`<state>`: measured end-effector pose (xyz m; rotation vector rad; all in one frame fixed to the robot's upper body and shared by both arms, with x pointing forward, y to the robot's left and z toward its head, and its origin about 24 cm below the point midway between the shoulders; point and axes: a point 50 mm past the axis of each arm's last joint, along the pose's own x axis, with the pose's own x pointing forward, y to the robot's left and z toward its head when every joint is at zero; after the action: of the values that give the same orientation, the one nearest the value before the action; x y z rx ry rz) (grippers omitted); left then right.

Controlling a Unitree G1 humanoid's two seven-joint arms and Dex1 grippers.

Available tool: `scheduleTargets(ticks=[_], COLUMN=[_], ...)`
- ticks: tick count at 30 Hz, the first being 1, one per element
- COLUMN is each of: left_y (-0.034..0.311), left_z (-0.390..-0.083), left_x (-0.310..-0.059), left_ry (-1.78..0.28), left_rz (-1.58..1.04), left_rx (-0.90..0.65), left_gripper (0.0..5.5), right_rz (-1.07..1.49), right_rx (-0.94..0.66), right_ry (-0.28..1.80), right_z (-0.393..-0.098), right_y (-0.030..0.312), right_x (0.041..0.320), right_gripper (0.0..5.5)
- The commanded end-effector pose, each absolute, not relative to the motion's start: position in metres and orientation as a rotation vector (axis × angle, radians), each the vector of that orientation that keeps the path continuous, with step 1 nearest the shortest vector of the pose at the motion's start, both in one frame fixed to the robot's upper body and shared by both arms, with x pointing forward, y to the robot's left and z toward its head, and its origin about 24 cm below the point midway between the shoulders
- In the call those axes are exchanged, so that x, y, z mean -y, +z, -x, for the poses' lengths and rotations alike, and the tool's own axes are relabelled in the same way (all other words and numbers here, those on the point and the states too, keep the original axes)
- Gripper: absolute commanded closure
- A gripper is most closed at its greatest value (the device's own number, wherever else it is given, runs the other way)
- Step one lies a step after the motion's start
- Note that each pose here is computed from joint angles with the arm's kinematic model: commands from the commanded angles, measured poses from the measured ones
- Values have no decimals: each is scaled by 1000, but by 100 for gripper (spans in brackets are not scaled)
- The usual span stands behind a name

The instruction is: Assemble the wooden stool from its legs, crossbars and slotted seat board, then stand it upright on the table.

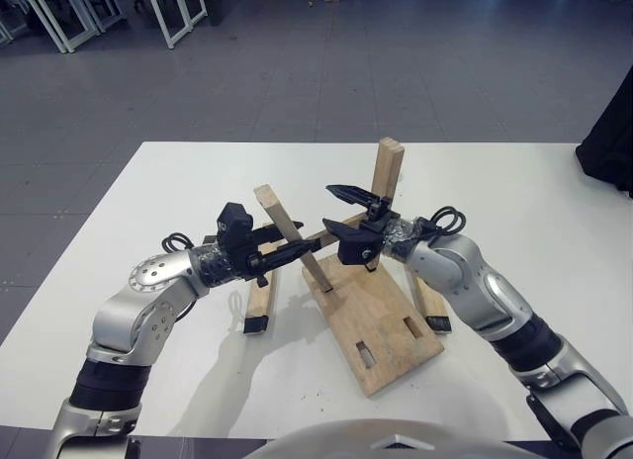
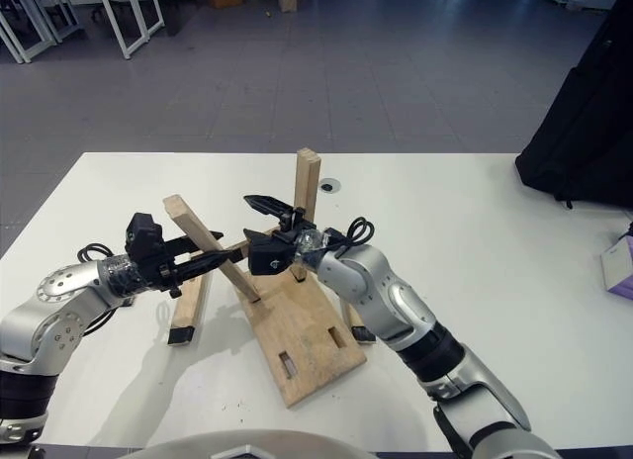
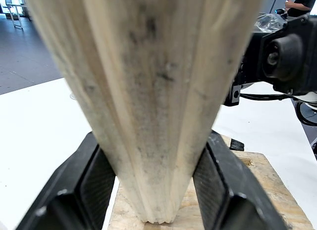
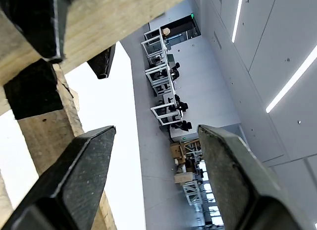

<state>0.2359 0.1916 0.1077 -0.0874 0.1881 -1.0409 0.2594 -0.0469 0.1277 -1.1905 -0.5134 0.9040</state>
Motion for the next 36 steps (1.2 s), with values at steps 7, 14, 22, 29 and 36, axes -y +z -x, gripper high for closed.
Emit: scheduleTargets(ticks=[7,14,22,29,36], left_y=[54,52,52,50,56], left_z=[-211,-213,-216,-214,-216], left_x=[-189,-189,-183,-183,-180], left_ry=[-1056,-1046,-1063,-1064,-1070], left_rz=[137,133,136,140,158], left_rx=[-494,-491,-469,-472,-446], left_gripper=[343,343,343,343,343], right_rz=[556,288,266,267,121], right_rx=[310,364,259,297,160], right_ry=[947,674,639,592,891], right_z=[-260,-282,-295,-296,-273], right_y=[172,202,155,158,143], right_x=[82,95,90,96,69], right_gripper=[244,244,244,244,244])
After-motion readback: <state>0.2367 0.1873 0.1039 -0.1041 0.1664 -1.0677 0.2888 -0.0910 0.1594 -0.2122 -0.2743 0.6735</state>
